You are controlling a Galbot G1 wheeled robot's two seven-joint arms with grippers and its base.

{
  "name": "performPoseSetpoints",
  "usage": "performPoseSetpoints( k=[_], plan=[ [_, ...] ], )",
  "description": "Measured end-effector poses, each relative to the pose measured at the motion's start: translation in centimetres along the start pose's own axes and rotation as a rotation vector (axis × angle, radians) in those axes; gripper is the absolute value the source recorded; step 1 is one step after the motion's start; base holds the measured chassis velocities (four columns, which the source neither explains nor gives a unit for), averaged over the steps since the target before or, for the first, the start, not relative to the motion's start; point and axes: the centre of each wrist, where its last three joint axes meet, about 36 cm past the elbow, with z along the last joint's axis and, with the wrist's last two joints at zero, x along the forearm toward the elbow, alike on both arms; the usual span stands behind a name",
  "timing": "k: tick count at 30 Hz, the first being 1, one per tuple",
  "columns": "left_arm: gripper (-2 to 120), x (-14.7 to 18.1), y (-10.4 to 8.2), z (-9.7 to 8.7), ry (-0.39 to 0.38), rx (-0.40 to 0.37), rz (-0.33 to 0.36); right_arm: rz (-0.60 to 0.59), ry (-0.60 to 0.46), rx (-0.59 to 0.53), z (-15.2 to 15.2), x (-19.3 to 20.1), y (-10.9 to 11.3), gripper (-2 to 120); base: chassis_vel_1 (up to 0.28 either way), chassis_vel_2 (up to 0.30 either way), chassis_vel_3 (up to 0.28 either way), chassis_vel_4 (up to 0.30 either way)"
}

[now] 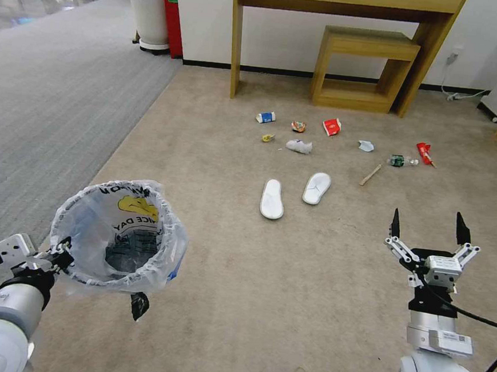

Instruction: Pick up the trash bin and place the garbage on the floor into it.

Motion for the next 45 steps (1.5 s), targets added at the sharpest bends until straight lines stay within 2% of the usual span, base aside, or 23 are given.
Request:
performPoseSetpoints(
  k=[17,30,45],
  plan=[
    [1,0.07,0.15,-0.04,-0.001,-0.002,-0.002,0.009,-0.018,-0.016,-0.23,0.12,0.19,100,0.014,0.013,-0.009,-0.009],
    [1,-0.17,0.47,-0.17,-0.034,-0.041,-0.032,0.01,-0.011,-0.019,-0.44,0.23,0.25,100,-0.002,0.005,0.004,-0.004],
    [1,-0.45,0.6,-0.31,-0.046,-0.059,-0.023,0.019,-0.005,-0.019,-0.54,0.38,0.38,100,-0.166,0.174,0.163,-0.165]
  ],
)
